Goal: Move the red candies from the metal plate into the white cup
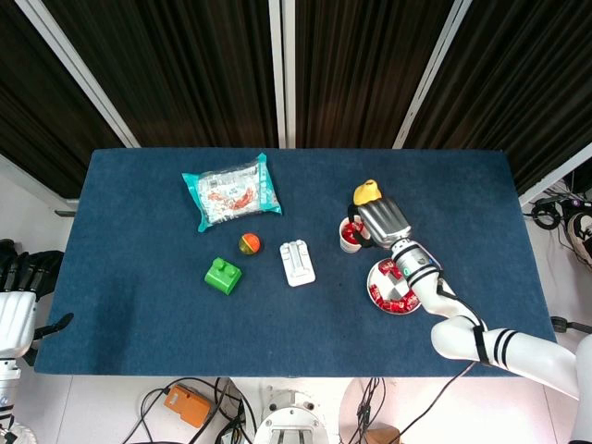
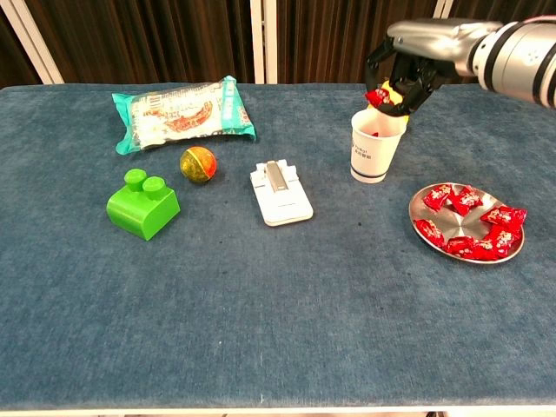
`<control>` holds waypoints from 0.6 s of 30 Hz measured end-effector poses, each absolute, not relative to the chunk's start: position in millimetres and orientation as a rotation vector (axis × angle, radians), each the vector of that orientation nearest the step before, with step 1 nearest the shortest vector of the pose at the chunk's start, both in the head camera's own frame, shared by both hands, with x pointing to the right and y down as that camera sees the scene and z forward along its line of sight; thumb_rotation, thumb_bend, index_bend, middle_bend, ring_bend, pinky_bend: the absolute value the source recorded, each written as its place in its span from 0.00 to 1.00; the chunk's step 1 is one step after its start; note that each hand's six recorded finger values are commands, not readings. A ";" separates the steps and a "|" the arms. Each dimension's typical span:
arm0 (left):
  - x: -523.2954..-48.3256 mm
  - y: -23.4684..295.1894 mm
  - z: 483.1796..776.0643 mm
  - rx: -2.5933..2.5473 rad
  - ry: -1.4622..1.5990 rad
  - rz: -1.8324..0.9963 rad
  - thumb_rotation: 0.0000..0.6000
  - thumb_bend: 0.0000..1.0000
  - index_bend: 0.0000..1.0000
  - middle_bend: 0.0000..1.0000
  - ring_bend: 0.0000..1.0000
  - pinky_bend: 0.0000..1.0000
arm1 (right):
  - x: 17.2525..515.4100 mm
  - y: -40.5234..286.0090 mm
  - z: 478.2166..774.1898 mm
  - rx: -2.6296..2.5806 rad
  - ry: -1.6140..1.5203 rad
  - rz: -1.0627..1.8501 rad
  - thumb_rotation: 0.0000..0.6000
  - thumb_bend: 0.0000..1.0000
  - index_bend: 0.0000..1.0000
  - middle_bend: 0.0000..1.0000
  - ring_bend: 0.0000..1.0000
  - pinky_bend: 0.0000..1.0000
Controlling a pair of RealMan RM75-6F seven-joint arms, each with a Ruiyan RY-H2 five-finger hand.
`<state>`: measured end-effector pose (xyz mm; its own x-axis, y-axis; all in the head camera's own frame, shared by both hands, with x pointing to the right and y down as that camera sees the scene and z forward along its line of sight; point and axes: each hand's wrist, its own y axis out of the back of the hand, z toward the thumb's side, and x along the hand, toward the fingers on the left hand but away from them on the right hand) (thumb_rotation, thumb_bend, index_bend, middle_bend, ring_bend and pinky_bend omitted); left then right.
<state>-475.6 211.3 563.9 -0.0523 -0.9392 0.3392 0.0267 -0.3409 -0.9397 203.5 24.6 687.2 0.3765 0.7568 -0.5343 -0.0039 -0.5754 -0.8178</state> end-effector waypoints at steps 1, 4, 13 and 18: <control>-476.2 211.7 564.2 -1.409 1.034 -1.516 1.00 0.00 0.14 0.14 0.04 0.00 | 204.0 25.2 689.7 -1.873 -0.647 1.273 1.00 0.59 0.55 0.94 1.00 1.00; -476.3 211.4 564.6 -1.411 1.034 -1.515 1.00 0.00 0.14 0.14 0.04 0.00 | 204.4 27.5 695.3 -1.866 -0.629 1.289 1.00 0.55 0.49 0.94 1.00 1.00; -472.6 209.6 564.7 -1.415 1.028 -1.503 1.00 0.00 0.14 0.14 0.04 0.00 | 210.6 29.4 691.7 -1.850 -0.634 1.292 1.00 0.37 0.34 0.94 1.00 1.00; -473.2 211.5 565.2 -1.418 1.028 -1.501 1.00 0.00 0.14 0.14 0.04 0.00 | 229.2 36.1 675.1 -1.840 -0.716 1.265 1.00 0.35 0.42 0.94 1.00 1.00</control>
<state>-473.2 211.5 565.2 -0.0399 -0.9402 0.3384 0.0241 -0.3394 -0.9403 229.2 36.1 675.1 0.3471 0.7928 -0.5010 0.0212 -0.5407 -0.8409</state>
